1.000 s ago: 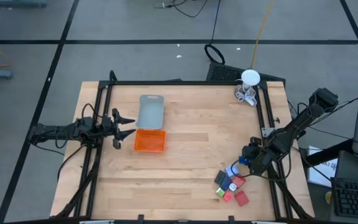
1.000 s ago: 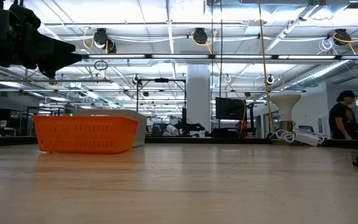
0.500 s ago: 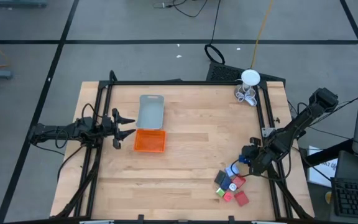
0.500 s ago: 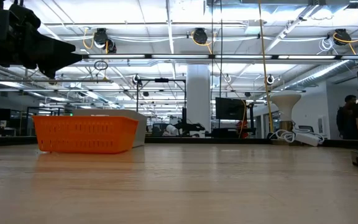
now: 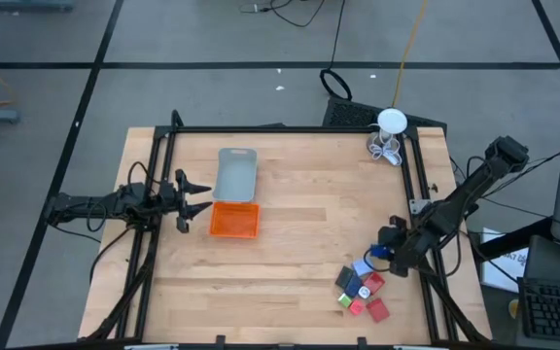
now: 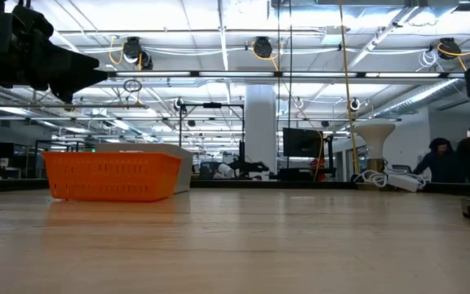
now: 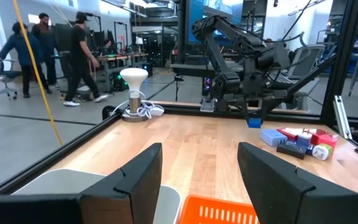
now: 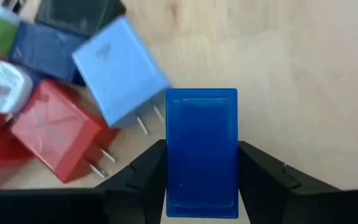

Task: Pick & Place Office items
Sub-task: Put the blue digital timer into the orange bin

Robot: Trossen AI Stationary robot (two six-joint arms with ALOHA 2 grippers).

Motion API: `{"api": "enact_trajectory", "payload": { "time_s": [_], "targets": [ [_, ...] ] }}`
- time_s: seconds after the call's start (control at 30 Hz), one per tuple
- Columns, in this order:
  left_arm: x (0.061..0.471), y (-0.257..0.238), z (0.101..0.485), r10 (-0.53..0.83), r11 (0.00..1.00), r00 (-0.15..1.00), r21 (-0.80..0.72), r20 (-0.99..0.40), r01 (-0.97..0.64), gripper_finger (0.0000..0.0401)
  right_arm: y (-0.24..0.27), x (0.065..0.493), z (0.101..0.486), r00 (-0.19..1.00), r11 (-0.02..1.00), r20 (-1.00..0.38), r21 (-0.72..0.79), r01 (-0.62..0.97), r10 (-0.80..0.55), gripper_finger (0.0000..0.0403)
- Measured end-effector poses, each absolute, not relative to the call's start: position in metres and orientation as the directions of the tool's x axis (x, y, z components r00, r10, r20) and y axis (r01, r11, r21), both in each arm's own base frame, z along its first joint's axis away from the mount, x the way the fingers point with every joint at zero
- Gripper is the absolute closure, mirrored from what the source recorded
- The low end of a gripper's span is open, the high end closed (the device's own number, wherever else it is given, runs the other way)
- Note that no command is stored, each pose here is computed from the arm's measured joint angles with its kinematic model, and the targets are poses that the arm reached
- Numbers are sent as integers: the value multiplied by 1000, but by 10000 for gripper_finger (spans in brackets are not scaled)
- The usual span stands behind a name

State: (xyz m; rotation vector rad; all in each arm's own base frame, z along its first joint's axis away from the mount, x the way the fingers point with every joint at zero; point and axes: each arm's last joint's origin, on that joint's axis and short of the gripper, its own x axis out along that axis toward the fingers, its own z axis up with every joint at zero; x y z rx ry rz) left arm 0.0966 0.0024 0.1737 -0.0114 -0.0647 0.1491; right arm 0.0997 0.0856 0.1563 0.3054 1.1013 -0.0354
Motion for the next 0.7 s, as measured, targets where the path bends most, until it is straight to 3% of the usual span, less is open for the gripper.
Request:
{"api": "enact_trajectory", "payload": {
  "time_s": [0.33,0.53,0.7],
  "targets": [
    [97,2,174,149,989,987,-16,64,-148,187,93,127,183,802,978,-590,205,40,91,226],
    [97,2,174,149,989,987,-16,64,-148,187,93,145,207,928,993,-360,104,-59,93,264],
    [97,2,174,149,989,987,-16,64,-148,187,88,155,221,963,992,-238,44,-122,129,306]
  ]
}}
